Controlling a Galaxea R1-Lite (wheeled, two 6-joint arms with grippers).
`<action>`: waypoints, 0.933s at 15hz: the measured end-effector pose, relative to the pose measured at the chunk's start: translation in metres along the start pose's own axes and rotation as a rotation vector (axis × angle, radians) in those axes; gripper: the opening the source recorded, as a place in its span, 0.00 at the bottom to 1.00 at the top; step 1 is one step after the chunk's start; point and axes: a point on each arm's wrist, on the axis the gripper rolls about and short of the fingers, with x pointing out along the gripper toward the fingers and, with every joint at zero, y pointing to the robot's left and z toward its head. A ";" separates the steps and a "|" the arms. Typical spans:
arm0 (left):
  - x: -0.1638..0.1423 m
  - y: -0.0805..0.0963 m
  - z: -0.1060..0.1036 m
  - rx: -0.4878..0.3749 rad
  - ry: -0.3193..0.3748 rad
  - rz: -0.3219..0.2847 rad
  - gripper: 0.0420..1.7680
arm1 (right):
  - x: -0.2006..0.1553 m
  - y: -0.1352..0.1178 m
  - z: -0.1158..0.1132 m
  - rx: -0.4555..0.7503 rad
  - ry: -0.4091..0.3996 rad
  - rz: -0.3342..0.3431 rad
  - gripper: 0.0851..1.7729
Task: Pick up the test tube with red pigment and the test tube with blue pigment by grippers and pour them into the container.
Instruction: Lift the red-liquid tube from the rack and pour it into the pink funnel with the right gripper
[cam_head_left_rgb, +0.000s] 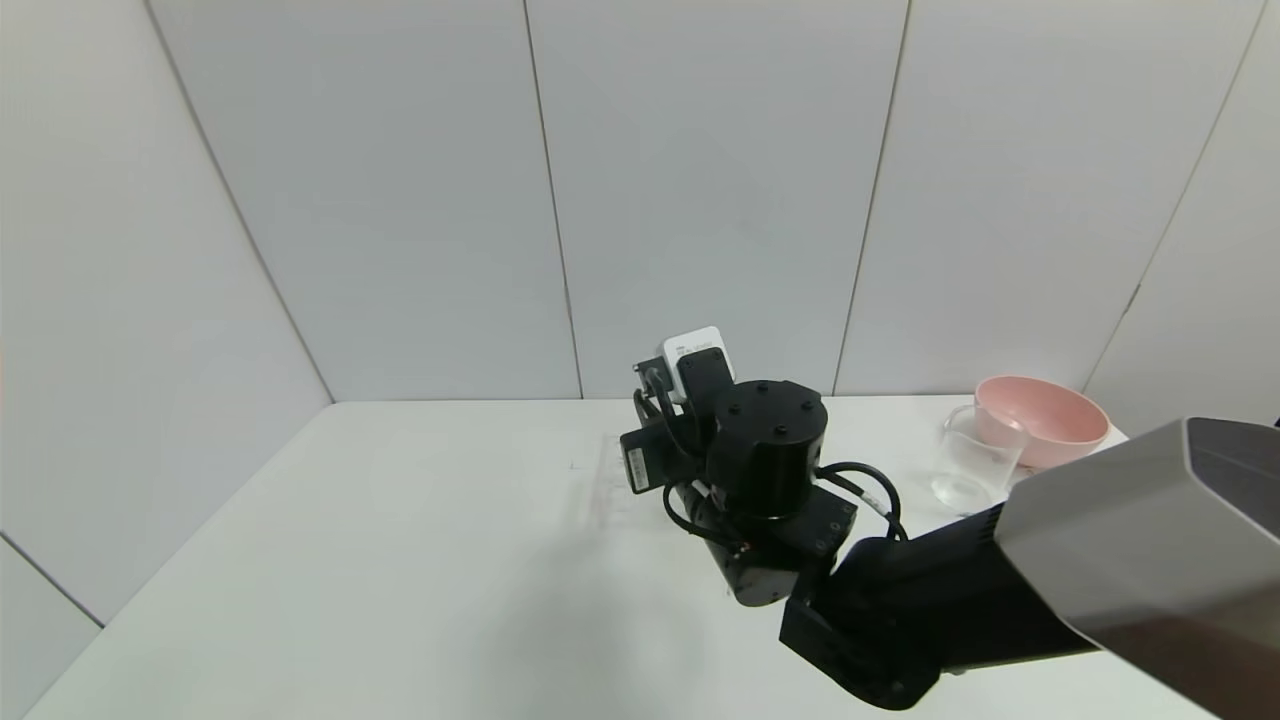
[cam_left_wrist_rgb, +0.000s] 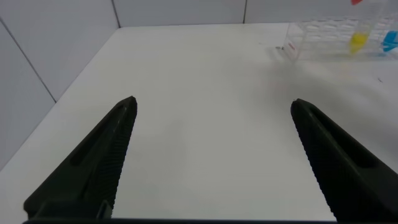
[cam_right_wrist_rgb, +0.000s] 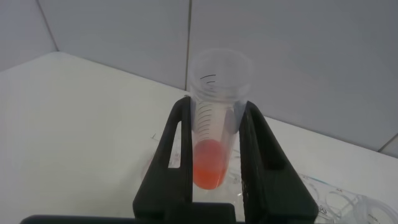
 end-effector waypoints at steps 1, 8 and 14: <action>0.000 0.000 0.000 0.000 0.000 0.000 1.00 | -0.010 -0.004 0.002 -0.011 0.020 0.021 0.25; 0.000 0.000 0.000 0.000 0.000 0.000 1.00 | -0.109 -0.056 0.026 -0.040 0.104 0.181 0.25; 0.000 0.000 0.000 0.000 0.000 0.000 1.00 | -0.148 -0.150 0.035 -0.001 0.176 0.186 0.25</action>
